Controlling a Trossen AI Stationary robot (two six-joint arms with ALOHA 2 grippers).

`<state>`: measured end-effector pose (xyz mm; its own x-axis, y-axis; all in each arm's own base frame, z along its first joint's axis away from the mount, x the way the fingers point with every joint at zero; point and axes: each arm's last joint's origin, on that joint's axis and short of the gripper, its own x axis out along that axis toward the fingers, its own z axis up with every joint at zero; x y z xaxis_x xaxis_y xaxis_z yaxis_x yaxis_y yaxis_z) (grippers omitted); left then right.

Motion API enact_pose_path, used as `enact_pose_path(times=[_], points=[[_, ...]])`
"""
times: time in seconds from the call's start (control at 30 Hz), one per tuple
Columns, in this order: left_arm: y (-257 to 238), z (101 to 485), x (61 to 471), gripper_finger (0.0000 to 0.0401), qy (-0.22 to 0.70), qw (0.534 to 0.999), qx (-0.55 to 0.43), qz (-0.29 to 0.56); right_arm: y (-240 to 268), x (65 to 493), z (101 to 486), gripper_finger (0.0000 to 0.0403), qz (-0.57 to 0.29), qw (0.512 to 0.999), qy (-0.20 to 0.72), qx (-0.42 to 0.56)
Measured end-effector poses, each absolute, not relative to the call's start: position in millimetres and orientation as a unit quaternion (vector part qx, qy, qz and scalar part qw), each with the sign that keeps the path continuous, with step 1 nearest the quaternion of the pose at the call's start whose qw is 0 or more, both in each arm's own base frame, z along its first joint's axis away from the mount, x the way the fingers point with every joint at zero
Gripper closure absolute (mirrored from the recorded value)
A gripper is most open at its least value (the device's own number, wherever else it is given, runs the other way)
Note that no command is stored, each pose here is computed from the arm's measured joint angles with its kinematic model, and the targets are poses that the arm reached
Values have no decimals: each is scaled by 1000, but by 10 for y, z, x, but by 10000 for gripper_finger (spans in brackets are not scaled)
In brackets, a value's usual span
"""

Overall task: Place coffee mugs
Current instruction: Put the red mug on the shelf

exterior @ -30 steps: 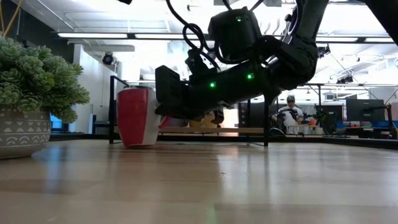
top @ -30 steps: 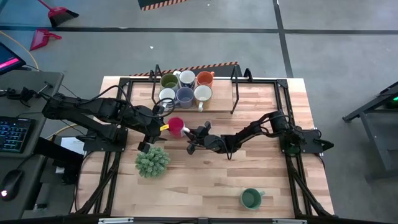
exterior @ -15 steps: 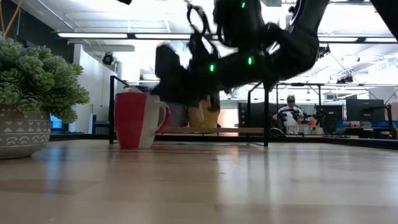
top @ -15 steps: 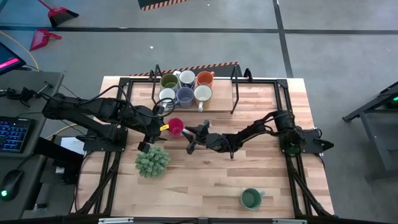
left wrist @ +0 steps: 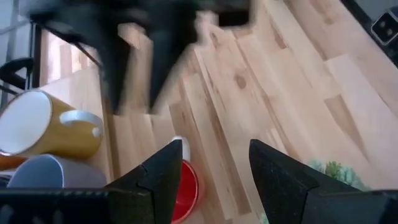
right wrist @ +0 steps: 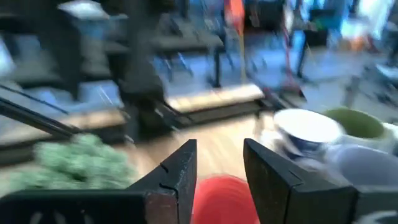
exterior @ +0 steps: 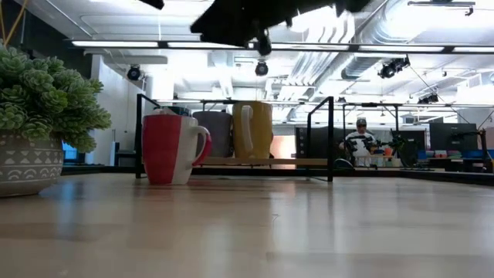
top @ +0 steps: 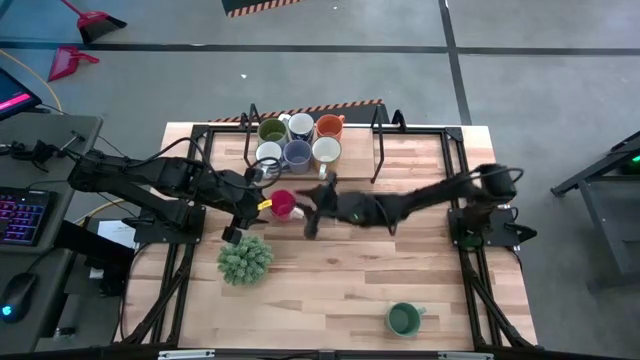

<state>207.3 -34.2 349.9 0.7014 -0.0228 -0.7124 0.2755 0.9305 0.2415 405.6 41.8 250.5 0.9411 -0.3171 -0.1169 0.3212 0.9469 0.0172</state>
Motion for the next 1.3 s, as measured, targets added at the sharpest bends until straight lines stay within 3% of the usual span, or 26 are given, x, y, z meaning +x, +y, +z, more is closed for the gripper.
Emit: enact_pose_path(times=[0.13,0.27,0.4,0.63,0.97,1.3], points=[[-345,3461,2031,224,405,897,156,-82,117,4072,3002,284,-207,970,131,-5],[-432,3446,2000,224,414,896,129,-94,-198,4038,3538,284,-259,957,119,-57],[-640,3476,1979,224,393,907,97,-112,-566,3985,3841,284,-269,955,113,-58],[-1157,3234,2061,224,321,941,25,-103,-1122,3831,4129,284,-187,978,95,-5],[-2007,2790,2450,224,310,948,-41,-52,-863,3637,4579,284,-139,971,182,-74],[-2804,2397,2358,224,334,937,-77,-69,-862,3577,4449,284,-119,955,273,-6]])
